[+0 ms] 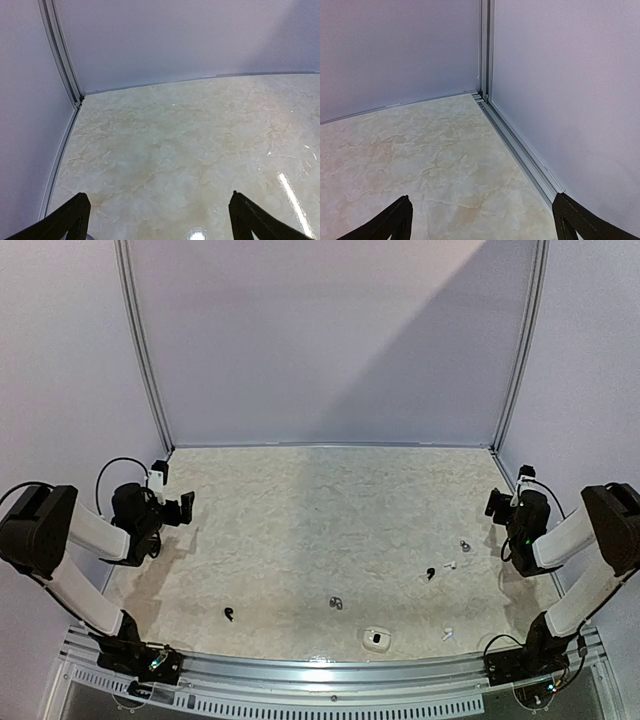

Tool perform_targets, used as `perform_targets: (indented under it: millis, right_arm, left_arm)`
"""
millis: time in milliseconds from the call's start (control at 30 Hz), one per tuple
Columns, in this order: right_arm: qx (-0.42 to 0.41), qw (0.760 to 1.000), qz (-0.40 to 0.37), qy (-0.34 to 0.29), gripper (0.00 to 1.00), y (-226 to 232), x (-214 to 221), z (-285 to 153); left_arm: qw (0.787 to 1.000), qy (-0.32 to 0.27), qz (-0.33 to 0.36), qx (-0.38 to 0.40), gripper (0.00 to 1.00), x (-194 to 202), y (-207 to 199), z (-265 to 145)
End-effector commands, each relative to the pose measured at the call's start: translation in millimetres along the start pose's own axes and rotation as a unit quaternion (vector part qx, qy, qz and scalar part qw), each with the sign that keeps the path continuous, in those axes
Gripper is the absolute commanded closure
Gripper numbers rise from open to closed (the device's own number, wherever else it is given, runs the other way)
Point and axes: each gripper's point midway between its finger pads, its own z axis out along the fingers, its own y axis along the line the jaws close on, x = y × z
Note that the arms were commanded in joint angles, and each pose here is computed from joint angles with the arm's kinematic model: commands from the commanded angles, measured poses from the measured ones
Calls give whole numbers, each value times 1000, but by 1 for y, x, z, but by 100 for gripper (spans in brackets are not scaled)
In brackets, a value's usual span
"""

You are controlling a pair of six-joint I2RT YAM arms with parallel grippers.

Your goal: Insert the wireless bluetooth earbuds into the charging case

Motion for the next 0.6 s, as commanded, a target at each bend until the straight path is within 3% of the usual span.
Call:
perform_targets:
  millis: [0, 133, 233, 333, 433, 567]
  right_arm:
    - [-12, 1000, 9, -16, 1, 5, -18, -1]
    - [-47, 998, -36, 25, 1, 24, -32, 0]
    - [-116, 993, -6, 32, 1, 50, -75, -9]
    - [-223, 972, 23, 68, 1, 91, -99, -29]
    - [-291, 952, 10, 97, 1, 138, -103, -62]
    - [-403, 901, -70, 147, 1, 215, -73, -129]
  left_arm:
    - [1000, -13, 7, 6, 1, -7, -4, 1]
    - [1000, -13, 8, 9, 1, -7, -5, 1]
    - [1000, -24, 3, -9, 1, -10, 1, -4]
    - [998, -51, -2, -24, 1, -33, 7, -21]
    - [997, -64, 13, 29, 1, -65, -10, -39]
    - [994, 49, -49, 89, 1, -74, -27, -45]
